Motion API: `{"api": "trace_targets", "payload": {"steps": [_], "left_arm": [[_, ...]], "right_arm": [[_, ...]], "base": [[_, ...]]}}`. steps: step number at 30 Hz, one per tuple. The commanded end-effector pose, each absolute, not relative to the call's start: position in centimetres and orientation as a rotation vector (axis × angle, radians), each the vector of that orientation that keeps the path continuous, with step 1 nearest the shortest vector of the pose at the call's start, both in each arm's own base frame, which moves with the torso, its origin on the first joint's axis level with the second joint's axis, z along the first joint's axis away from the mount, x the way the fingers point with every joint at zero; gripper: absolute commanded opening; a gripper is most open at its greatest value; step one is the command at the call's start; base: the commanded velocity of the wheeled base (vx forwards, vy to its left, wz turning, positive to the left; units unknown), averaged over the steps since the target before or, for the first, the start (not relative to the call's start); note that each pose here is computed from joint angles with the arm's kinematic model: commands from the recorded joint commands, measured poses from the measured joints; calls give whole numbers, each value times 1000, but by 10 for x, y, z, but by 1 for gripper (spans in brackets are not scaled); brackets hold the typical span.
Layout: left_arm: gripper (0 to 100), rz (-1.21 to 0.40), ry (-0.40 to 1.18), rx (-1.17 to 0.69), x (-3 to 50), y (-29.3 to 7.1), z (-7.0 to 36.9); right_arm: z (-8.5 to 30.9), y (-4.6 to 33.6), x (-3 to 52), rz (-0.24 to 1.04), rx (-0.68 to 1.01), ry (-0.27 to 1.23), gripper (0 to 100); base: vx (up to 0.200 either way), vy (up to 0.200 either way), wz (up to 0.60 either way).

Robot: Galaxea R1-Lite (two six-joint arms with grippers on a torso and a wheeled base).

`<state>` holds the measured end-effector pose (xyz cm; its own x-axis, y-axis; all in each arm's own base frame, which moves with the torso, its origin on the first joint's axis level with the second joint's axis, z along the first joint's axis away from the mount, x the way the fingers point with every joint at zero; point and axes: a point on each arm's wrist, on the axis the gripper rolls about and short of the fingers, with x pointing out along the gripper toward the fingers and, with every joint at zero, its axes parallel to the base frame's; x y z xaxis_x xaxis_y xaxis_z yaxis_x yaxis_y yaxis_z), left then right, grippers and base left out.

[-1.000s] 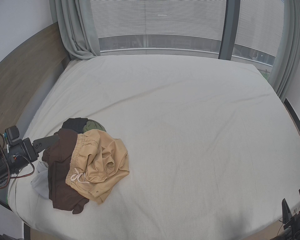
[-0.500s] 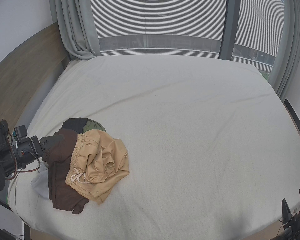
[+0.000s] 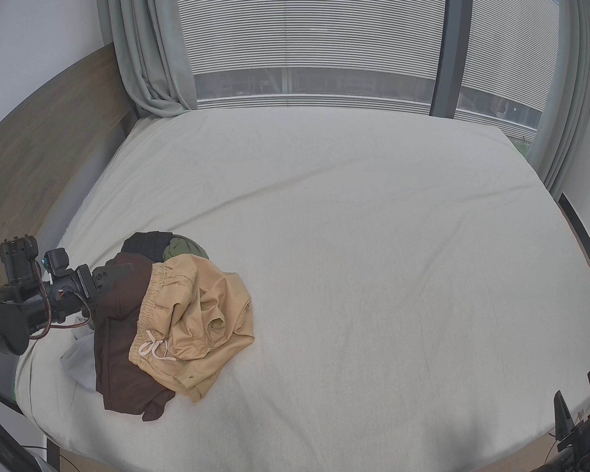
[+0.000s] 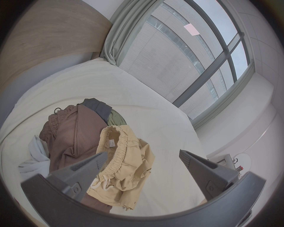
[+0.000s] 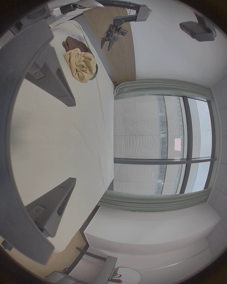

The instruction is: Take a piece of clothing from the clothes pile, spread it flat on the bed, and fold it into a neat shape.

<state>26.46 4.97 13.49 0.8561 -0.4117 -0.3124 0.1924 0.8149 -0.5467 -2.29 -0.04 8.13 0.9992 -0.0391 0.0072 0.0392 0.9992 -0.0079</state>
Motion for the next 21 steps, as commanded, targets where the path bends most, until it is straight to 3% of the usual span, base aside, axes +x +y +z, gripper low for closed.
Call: {"api": "trace_targets", "payload": {"steps": [1,21], "left_arm": [[100,-328,471,-542,279,53,121],[100,-399,545,-579,335,55,99]], "right_arm": [[76,0,-23,-38,-9,-4,100],[76,0,-23,-40,-14,-4,100]], "base": [[0,0,0],[0,0,0]]}}
